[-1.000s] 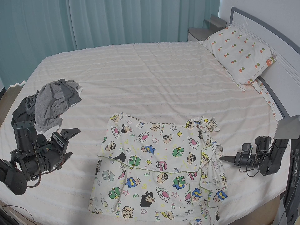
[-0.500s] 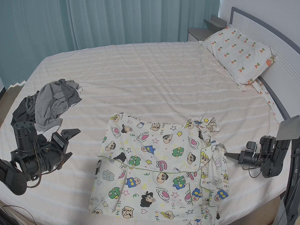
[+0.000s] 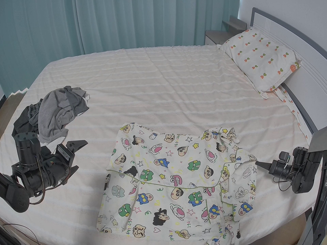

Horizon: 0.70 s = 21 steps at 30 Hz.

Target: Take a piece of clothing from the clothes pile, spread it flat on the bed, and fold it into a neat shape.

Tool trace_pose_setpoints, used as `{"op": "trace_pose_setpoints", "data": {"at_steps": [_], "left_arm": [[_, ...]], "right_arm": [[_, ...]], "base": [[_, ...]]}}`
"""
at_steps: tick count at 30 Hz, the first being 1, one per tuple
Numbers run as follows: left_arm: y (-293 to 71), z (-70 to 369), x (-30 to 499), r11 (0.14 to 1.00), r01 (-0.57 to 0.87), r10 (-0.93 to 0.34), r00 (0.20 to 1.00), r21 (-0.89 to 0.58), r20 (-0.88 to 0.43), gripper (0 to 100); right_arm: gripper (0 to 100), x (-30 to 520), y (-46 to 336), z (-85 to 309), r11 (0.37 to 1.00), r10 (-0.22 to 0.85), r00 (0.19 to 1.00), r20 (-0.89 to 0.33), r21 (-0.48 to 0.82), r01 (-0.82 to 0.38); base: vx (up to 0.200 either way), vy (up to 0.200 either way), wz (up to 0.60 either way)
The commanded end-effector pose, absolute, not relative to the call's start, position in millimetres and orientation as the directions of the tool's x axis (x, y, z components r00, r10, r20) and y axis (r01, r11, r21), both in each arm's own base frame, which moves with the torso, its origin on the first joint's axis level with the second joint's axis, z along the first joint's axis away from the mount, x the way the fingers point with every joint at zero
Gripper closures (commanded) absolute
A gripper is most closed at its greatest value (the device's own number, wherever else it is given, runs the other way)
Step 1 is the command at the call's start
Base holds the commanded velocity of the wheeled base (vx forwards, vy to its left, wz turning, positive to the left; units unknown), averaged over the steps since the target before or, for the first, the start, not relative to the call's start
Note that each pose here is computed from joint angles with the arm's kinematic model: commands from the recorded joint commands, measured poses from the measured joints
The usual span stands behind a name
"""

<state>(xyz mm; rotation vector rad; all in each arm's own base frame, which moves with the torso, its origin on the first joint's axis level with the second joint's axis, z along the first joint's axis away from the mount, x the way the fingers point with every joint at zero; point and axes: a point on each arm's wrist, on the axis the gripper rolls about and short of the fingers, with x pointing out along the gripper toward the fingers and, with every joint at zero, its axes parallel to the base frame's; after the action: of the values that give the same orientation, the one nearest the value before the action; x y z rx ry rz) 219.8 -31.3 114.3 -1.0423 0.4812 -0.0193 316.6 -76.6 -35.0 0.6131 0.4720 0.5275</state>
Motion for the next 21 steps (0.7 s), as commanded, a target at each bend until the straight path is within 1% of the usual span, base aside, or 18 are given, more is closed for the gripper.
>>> {"op": "trace_pose_setpoints", "data": {"at_steps": [1, 21], "left_arm": [[-31, 114, 220, 0.514, -0.211, -0.239, 0.895, -0.831, -0.376, 0], [-31, 113, 220, 0.514, -0.217, -0.236, 0.894, -0.83, -0.38, 0]], "right_arm": [[100, 316, -81, -34, 0.702, 0.577, 0.776, -0.254, 0.64, -0.312], [100, 325, -111, -32, 0.729, 0.513, 0.824, -0.24, 0.628, -0.272]], "base": [[0.0, 0.0, 0.0], [0.0, 0.0, 0.0]]}}
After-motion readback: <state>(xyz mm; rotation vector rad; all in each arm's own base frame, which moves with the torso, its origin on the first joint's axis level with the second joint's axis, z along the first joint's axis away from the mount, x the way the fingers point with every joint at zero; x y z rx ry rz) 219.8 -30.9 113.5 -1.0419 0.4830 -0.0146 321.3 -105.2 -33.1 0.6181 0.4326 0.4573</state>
